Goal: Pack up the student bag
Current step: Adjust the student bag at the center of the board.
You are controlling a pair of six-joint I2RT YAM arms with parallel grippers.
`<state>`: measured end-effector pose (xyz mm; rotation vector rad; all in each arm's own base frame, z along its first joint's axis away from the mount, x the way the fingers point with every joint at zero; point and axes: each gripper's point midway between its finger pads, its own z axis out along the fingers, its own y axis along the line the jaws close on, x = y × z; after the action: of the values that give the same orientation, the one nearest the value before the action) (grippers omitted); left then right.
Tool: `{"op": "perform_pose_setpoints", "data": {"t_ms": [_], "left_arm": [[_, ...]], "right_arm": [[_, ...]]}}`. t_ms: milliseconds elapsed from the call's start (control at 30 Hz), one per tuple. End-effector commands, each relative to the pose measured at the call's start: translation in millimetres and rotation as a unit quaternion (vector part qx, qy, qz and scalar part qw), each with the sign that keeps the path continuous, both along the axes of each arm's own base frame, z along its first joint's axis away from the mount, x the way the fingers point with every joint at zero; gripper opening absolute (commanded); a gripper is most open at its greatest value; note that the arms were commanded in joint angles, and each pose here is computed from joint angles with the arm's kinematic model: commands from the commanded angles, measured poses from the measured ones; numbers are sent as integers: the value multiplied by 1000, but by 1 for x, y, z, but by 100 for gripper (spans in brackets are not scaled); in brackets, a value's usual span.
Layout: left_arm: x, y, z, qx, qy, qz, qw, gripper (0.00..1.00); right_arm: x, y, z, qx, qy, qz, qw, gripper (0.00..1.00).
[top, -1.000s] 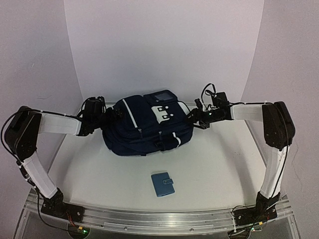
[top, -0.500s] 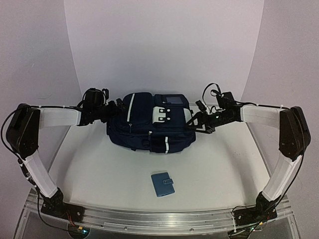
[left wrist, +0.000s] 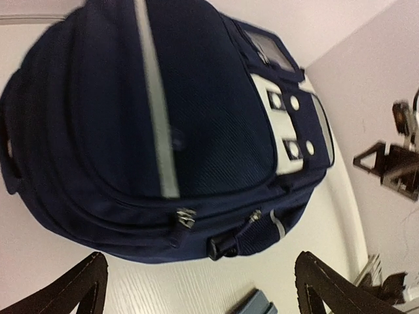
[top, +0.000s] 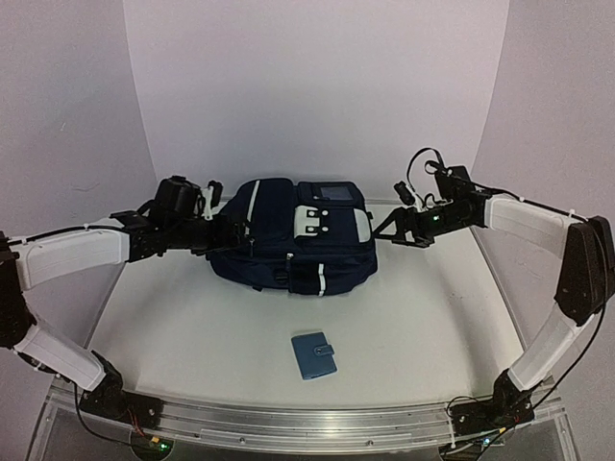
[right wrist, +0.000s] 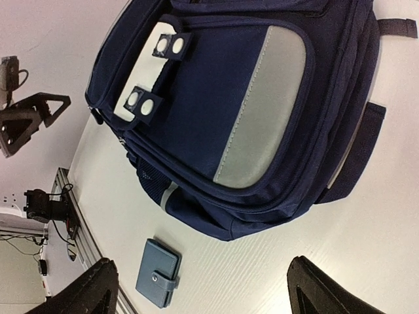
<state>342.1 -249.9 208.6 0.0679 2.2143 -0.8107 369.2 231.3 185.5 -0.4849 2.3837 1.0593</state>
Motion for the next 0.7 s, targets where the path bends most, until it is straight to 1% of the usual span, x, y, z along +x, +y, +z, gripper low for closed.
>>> {"op": "perform_pose_setpoints", "data": {"t_ms": [0, 67, 167, 233, 300, 400, 467, 533, 567, 667], "left_arm": [[-6, -35, 1, 62, 3, -37, 997, 100], [2, -40, -1, 70, 6, -36, 997, 100], [16, -49, -14, 99, 20, -41, 994, 100], [21, -53, -27, 114, 34, -44, 992, 100], [21, -59, -29, 98, 39, -49, 993, 100], [26, -57, -17, 80, 42, -32, 995, 100], [33, -42, 0, 38, 66, 6, 997, 100], [39, -30, 25, -8, 67, 34, 997, 100], [42, -24, 35, -17, 65, 44, 997, 100], [52, -10, 59, -11, 56, 66, 996, 100]], "right_arm": [[26, -1, 3, -32, -24, -11, 999, 90], [40, 1, -9, -39, -14, -16, 999, 90], [55, 9, -27, -38, 1, -6, 999, 90], [63, 18, -35, -22, 19, 4, 1000, 90], [68, 28, -38, 7, 46, 13, 999, 88], [73, 36, -46, 23, 68, 22, 997, 80], [72, 31, -46, 8, 59, 15, 998, 80], [61, 26, -38, 3, 59, 10, 998, 82], [55, 24, -32, 4, 58, 8, 998, 84], [43, 22, -21, 12, 57, 13, 998, 89]]}}
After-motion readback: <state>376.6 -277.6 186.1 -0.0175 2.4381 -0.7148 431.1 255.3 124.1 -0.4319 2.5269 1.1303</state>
